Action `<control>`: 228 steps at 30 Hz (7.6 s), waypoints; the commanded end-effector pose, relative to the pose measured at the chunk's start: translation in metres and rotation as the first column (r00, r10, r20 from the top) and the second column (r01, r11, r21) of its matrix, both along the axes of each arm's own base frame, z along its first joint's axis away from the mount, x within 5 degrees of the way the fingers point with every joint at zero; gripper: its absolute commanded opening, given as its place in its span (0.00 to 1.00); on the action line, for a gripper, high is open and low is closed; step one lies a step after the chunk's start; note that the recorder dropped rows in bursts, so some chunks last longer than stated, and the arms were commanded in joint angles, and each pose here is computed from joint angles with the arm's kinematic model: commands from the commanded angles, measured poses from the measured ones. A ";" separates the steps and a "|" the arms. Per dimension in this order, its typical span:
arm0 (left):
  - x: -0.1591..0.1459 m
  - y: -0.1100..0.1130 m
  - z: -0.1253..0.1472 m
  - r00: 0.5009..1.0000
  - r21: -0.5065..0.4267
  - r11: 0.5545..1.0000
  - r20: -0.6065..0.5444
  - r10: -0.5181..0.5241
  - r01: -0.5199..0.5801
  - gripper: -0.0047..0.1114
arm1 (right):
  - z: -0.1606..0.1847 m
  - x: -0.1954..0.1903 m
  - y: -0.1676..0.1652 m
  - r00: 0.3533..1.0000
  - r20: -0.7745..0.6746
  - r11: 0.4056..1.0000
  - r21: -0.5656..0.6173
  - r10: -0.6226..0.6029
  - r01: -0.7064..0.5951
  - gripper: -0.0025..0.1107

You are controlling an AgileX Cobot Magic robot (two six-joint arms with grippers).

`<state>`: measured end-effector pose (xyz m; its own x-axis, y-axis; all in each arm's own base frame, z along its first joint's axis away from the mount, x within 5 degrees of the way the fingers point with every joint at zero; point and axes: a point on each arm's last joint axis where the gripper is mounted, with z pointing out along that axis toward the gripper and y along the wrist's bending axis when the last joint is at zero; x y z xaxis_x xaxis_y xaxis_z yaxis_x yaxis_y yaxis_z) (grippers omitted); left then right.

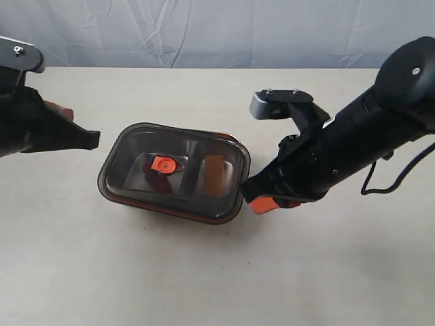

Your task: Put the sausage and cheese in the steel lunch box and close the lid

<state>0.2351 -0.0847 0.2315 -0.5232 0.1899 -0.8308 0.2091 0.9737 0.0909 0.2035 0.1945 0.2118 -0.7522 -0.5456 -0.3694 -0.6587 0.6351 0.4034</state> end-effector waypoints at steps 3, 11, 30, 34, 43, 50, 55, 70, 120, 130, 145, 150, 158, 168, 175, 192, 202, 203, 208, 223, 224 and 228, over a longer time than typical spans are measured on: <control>0.008 0.021 -0.001 0.998 -0.120 0.991 -0.042 0.053 -0.058 0.04 | -0.021 -0.012 0.020 0.994 -0.054 0.995 -0.026 0.091 -0.093 0.02; 0.011 0.026 -0.003 0.997 -0.139 0.988 -0.055 0.052 -0.059 0.04 | -0.035 -0.033 0.047 0.983 -0.037 0.982 -0.049 0.182 -0.184 0.02; 0.011 0.026 -0.003 0.997 -0.139 0.988 -0.055 0.052 -0.060 0.04 | -0.066 -0.027 0.063 0.961 0.155 0.963 -0.180 0.230 -0.202 0.01; 0.011 0.026 -0.003 0.997 -0.139 0.988 -0.055 0.052 -0.060 0.04 | -0.066 -0.025 0.063 0.956 0.178 0.962 -0.183 0.234 -0.201 0.01; 0.011 0.026 -0.003 0.997 -0.139 0.988 -0.055 0.052 -0.060 0.04 | -0.068 -0.021 0.064 0.944 0.221 0.959 -0.193 0.246 -0.205 0.01; 0.011 0.026 -0.003 0.997 -0.138 0.989 -0.055 0.051 -0.059 0.04 | -0.067 -0.018 0.065 0.938 0.258 0.965 -0.180 0.231 -0.188 0.01; 0.011 0.026 -0.003 0.997 -0.138 0.989 -0.055 0.051 -0.059 0.04 | -0.066 -0.017 0.066 0.933 0.275 0.966 -0.179 0.231 -0.186 0.01; 0.011 0.026 -0.003 0.997 -0.137 0.989 -0.055 0.048 -0.056 0.04 | -0.066 -0.015 0.065 0.922 0.297 0.962 -0.189 0.248 -0.198 0.01; 0.010 0.023 -0.003 0.998 -0.152 0.988 -0.058 0.025 -0.034 0.04 | -0.048 -0.006 0.067 0.866 0.445 0.972 -0.150 0.229 -0.180 0.01; 0.010 0.022 -0.003 0.998 -0.158 0.987 -0.059 0.016 -0.025 0.04 | -0.050 -0.008 0.066 0.873 0.425 0.969 -0.163 0.239 -0.186 0.01; 0.008 0.017 -0.003 0.997 -0.183 0.983 -0.062 -0.045 0.033 0.04 | -0.022 -0.020 0.050 0.884 0.379 0.955 -0.220 0.274 -0.202 0.01; 0.015 0.007 -0.020 0.983 -0.214 0.973 -0.137 -0.123 0.092 0.04 | 0.008 -0.013 0.052 0.832 0.539 0.991 -0.070 0.133 -0.114 0.01; 0.058 -0.015 -0.020 0.960 -0.283 0.939 -0.140 -0.240 0.194 0.04 | -0.022 0.008 0.069 0.824 0.565 0.998 -0.001 0.046 -0.055 0.01; 0.078 -0.024 -0.033 0.938 -0.265 0.931 -0.170 -0.301 0.251 0.04 | -0.029 0.042 0.049 0.843 0.534 0.997 -0.002 -0.069 0.083 0.01; 0.084 -0.018 -0.053 0.919 -0.316 0.918 -0.232 -0.319 0.239 0.04 | -0.030 0.041 0.048 0.853 0.519 0.997 -0.018 -0.059 0.080 0.01; 0.085 -0.010 -0.074 0.884 -0.371 0.905 -0.326 -0.336 0.208 0.04 | -0.059 0.042 0.050 0.894 0.445 0.992 -0.083 -0.045 0.091 0.01; 0.084 -0.011 -0.092 0.855 -0.369 0.909 -0.391 -0.340 0.192 0.04 | -0.072 0.043 0.050 0.905 0.423 0.990 -0.109 -0.036 0.090 0.01; 0.084 -0.011 -0.092 0.854 -0.371 0.908 -0.391 -0.342 0.193 0.04 | -0.074 0.043 0.051 0.907 0.420 0.990 -0.113 -0.035 0.090 0.01; 0.084 -0.010 -0.093 0.850 -0.366 0.910 -0.400 -0.342 0.194 0.04 | -0.086 0.043 0.051 0.918 0.396 0.986 -0.137 -0.028 0.090 0.01; 0.079 -0.007 -0.098 0.822 -0.341 0.928 -0.480 -0.307 0.148 0.04 | -0.096 0.042 0.050 0.931 0.364 0.982 -0.170 -0.016 0.083 0.01; 0.079 -0.007 -0.098 0.819 -0.338 0.930 -0.485 -0.306 0.147 0.04 | -0.097 0.041 0.050 0.933 0.359 0.981 -0.175 -0.014 0.082 0.01; 0.078 -0.006 -0.099 0.813 -0.329 0.933 -0.497 -0.303 0.146 0.04 | -0.097 0.041 0.049 0.936 0.352 0.981 -0.178 -0.015 0.083 0.01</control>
